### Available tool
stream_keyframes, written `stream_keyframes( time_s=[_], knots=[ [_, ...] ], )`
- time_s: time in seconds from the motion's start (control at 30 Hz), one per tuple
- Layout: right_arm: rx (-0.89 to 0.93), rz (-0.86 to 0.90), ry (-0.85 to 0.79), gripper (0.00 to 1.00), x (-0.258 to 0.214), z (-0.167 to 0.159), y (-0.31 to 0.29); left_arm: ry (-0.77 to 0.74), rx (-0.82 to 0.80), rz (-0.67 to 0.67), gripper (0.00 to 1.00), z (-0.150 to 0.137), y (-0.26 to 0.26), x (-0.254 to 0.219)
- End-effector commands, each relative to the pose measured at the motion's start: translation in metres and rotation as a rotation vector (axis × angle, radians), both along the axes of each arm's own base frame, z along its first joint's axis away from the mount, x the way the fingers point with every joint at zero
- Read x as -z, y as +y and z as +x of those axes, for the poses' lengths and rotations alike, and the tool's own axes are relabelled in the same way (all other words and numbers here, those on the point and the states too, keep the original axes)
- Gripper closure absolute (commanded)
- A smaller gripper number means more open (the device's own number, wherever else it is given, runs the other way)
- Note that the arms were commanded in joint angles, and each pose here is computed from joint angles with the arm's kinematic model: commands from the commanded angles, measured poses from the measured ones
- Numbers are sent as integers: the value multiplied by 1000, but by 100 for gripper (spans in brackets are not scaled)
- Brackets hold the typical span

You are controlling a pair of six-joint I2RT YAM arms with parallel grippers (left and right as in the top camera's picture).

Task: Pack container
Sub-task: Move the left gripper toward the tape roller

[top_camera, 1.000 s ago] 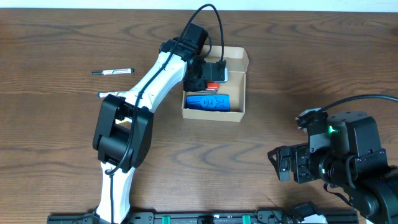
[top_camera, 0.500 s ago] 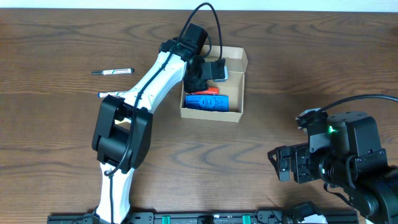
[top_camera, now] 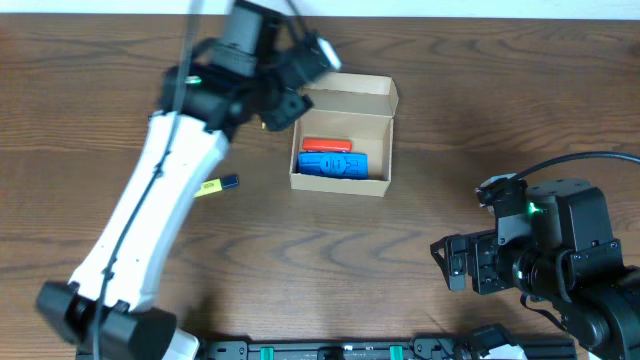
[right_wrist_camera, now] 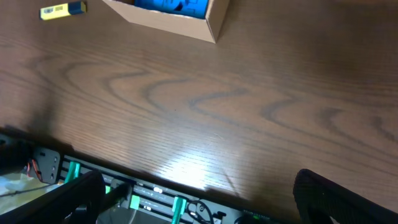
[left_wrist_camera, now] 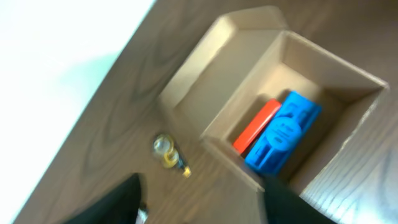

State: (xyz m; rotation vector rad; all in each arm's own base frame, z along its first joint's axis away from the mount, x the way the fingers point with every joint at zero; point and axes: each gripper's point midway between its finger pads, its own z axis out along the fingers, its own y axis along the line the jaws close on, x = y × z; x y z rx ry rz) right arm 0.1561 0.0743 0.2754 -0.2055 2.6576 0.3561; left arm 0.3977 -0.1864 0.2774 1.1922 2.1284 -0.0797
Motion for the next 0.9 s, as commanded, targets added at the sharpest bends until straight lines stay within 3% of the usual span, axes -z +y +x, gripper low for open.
stream_keyframes(
  time_s=[0.0, 0.2, 0.33, 0.4, 0.57, 0.87],
  knots=[
    [13, 10, 7, 1, 0, 0, 0, 73, -259, -69, 5, 7, 45, -1],
    [13, 10, 8, 1, 0, 0, 0, 210, -324, -50, 5, -15, 70, 16],
    [13, 10, 7, 1, 0, 0, 0, 237, -310, -121, 5, -15, 58, 14],
    [13, 10, 7, 1, 0, 0, 0, 220, -335, -107, 5, -10, 62, 15],
    [13, 10, 7, 1, 0, 0, 0, 164, -648, -97, 5, 20, 100, 22],
    [13, 10, 7, 1, 0, 0, 0, 191, -748, -117, 5, 56, 112, 59]
  ],
)
